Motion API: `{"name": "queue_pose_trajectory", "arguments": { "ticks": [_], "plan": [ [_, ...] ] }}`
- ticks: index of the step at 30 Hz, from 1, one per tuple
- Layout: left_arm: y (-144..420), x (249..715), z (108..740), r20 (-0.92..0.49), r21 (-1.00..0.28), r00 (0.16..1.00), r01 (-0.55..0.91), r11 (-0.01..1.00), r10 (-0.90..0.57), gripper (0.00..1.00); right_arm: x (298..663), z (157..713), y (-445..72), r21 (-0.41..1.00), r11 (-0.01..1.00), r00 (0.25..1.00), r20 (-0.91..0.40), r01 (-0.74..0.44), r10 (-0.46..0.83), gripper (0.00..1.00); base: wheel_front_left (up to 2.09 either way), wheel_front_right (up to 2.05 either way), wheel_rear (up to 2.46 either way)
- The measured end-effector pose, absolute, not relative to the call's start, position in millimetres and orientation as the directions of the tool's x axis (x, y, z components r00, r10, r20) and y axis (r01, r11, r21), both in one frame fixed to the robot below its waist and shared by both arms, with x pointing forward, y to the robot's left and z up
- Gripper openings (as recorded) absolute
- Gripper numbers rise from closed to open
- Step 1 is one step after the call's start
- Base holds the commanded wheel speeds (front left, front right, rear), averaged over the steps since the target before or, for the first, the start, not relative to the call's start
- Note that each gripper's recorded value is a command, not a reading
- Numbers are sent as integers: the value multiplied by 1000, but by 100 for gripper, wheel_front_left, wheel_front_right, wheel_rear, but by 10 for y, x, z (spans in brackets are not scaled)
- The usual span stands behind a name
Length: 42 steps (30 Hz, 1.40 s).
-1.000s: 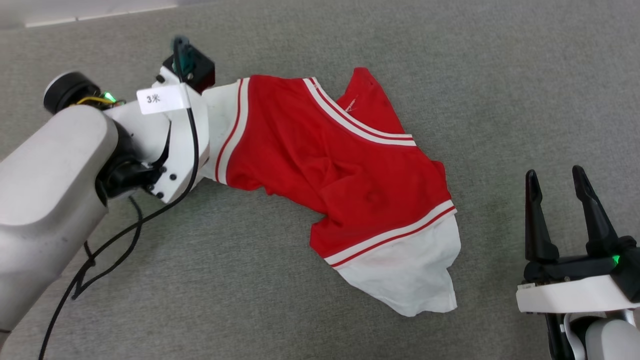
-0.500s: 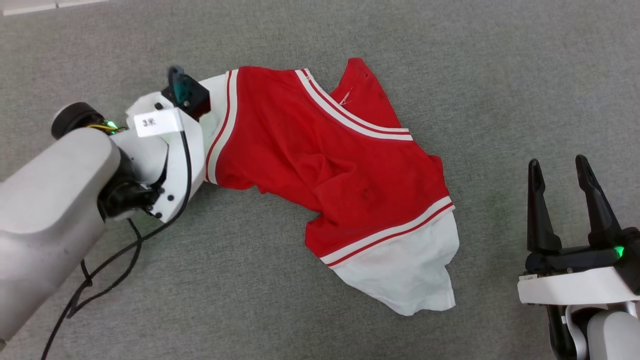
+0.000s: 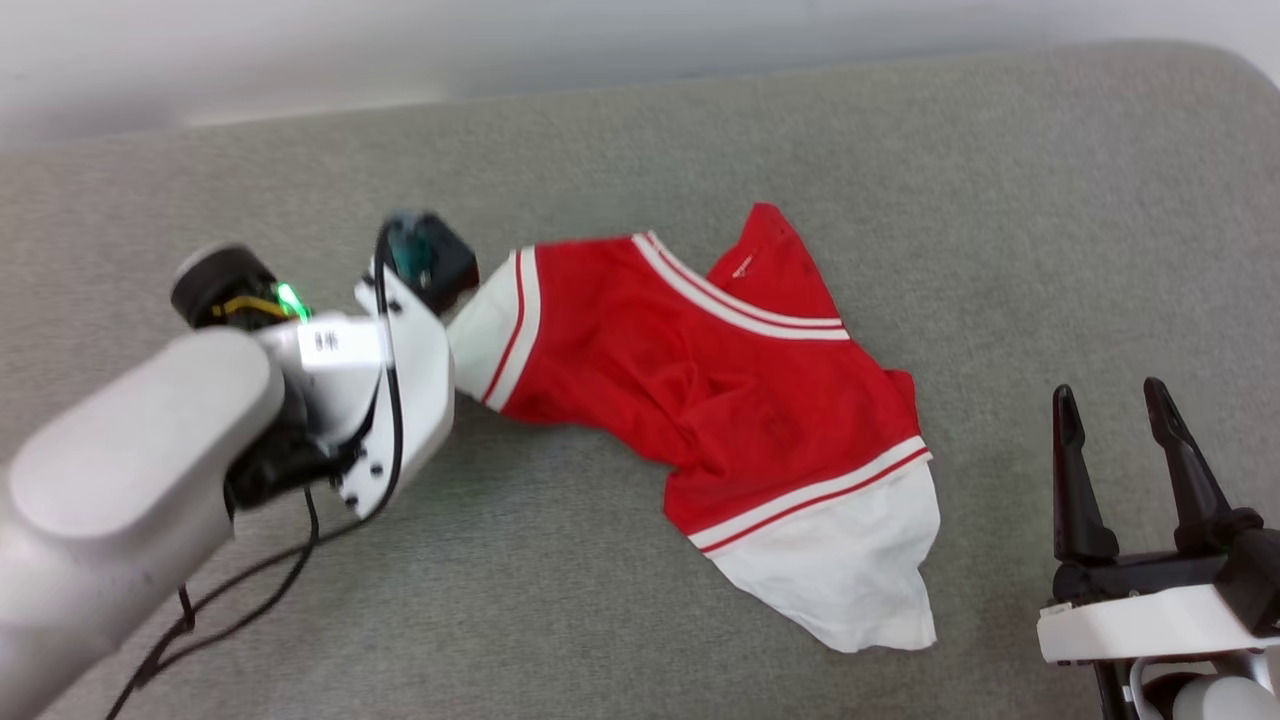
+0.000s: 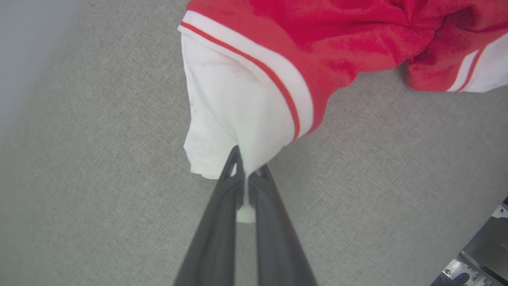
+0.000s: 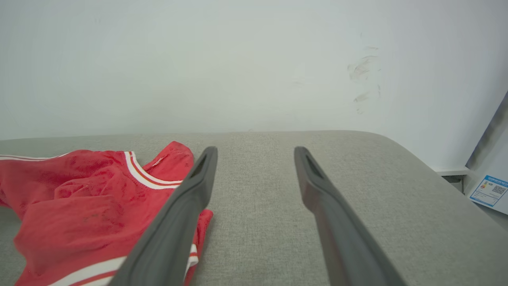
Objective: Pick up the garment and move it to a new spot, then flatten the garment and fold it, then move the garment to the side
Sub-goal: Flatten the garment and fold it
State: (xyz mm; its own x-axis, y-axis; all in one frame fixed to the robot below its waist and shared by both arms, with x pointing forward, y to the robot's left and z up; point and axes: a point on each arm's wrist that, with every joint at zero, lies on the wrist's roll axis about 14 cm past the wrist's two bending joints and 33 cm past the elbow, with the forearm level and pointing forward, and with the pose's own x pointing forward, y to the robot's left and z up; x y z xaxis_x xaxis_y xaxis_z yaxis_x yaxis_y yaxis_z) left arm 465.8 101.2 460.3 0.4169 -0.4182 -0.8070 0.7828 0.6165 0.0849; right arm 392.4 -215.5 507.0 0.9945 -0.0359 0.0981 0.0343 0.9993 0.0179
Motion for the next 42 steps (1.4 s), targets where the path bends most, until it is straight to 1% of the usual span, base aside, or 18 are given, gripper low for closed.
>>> {"name": "queue_pose_trajectory", "arguments": {
  "ticks": [3,7,13,14,16,17,18,21,23,25,29,32,34,35,37,42],
  "plan": [
    [1079,4387,4554,-805,58,410,774,631,-430,0,3900,5147,-2102,21,1000,993,120,18,-21,100,0,0,0],
    [1143,3949,4305,-822,-2,369,760,650,-434,0,3880,5193,-2033,23,1000,991,133,-3,0,100,0,0,0],
    [1052,3277,3843,-849,-171,235,725,667,-473,0,3863,5181,-2009,20,1000,992,129,-10,8,100,0,0,0],
    [1037,3220,3797,-848,-188,227,716,672,-479,0,3863,5180,-2009,20,1000,992,129,-10,8,100,0,0,0],
    [1057,3200,3756,-847,-180,239,712,679,-474,0,3857,5182,-2013,19,1000,992,129,-9,7,100,0,0,0],
    [1048,3210,3753,-840,-178,255,704,688,-479,12,3852,5187,-2014,15,1000,991,130,-9,7,100,0,0,0],
    [1017,3224,3768,-826,-179,276,698,693,-491,100,3847,5196,-2011,12,1000,991,132,-10,8,100,0,0,0],
    [951,3366,3907,-758,-164,378,678,717,-531,100,3838,5321,-2033,-1,1000,986,169,-4,4,100,0,0,0],
    [952,3545,4099,-683,-133,483,655,744,-548,100,3824,5438,-2080,-7,1000,979,203,10,-8,100,0,0,0],
    [968,3644,4268,-616,-99,563,639,763,-551,100,3811,5578,-2083,-37,999,970,243,13,-4,100,0,0,0],
    [1075,3805,4637,-456,-38,723,568,822,-520,100,3813,5949,-2042,-113,993,938,346,19,21,100,0,0,0],
    [1193,3884,4889,-327,1,822,494,869,-467,100,3805,6101,-2023,-176,984,923,381,8,60,100,0,0,0],
    [1277,3919,5036,-241,13,874,438,899,-422,100,3823,6206,-2013,-213,977,910,403,-7,95,100,0,0,0],
    [1320,3926,5094,-201,16,895,410,912,-399,100,3830,6259,-2016,-209,978,903,417,-14,102,100,0,0,0],
    [1428,3929,5164,-140,29,929,350,936,-343,100,3842,6300,-1979,-265,963,897,414,-46,157,100,0,0,0],
    [1622,3925,5244,-53,38,977,209,977,-207,100,3903,6126,-1923,-357,921,911,309,-155,273,100,0,0,0]
  ]
}}
